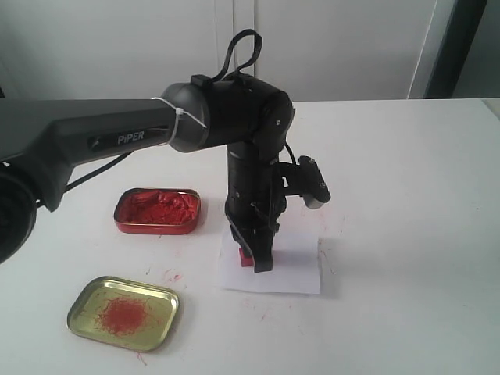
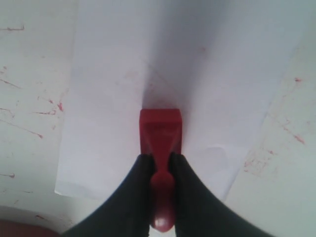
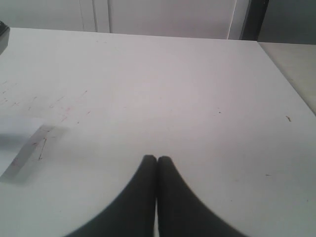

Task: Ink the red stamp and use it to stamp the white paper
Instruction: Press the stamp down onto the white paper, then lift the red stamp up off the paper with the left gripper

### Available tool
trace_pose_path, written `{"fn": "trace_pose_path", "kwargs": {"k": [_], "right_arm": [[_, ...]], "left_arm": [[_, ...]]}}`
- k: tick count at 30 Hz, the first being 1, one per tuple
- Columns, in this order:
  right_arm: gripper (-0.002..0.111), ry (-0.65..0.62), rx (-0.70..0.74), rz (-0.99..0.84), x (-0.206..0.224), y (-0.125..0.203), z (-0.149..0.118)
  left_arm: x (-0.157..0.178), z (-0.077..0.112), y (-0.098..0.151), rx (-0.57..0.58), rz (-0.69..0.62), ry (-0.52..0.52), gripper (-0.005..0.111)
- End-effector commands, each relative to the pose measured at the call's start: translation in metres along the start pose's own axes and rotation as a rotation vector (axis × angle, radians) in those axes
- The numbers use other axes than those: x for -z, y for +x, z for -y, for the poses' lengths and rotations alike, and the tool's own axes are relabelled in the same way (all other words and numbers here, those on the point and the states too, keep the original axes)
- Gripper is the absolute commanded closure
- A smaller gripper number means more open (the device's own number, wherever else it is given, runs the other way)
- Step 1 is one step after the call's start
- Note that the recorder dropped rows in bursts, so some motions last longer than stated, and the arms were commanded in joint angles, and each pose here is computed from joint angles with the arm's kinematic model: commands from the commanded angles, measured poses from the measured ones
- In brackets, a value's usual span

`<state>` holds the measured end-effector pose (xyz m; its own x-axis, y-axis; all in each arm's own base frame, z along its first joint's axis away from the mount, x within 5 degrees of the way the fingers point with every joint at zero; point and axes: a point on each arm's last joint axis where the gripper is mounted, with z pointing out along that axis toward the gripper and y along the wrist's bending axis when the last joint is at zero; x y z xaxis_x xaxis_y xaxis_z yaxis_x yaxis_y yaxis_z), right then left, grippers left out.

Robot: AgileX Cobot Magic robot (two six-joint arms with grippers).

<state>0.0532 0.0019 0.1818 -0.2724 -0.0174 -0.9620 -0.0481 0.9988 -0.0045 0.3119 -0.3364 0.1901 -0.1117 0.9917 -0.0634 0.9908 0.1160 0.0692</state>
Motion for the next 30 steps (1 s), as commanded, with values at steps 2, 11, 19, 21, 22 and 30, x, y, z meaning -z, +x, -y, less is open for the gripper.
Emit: {"fn": "trace_pose_path", "kwargs": {"k": [2, 11, 19, 21, 22, 30], "right_arm": [[0.108, 0.006, 0.003, 0.016, 0.000, 0.000, 0.000], [0.108, 0.006, 0.003, 0.016, 0.000, 0.000, 0.000], [0.108, 0.006, 0.003, 0.016, 0.000, 0.000, 0.000], [0.108, 0.006, 0.003, 0.016, 0.000, 0.000, 0.000], [0.108, 0.006, 0.003, 0.016, 0.000, 0.000, 0.000], [0.108, 0.006, 0.003, 0.016, 0.000, 0.000, 0.000]], "left_arm": [[0.010, 0.005, 0.003, 0.008, -0.009, 0.023, 0.107], [0.012, 0.005, 0.003, 0.008, -0.001, 0.018, 0.107], [0.013, 0.009, -0.002, -0.012, -0.027, -0.045, 0.107], [0.013, 0.013, -0.006, -0.028, -0.015, -0.055, 0.107], [0.012, 0.014, -0.007, -0.032, -0.021, -0.062, 0.107], [0.000, 0.019, -0.011, -0.047, -0.104, -0.125, 0.107]]}}
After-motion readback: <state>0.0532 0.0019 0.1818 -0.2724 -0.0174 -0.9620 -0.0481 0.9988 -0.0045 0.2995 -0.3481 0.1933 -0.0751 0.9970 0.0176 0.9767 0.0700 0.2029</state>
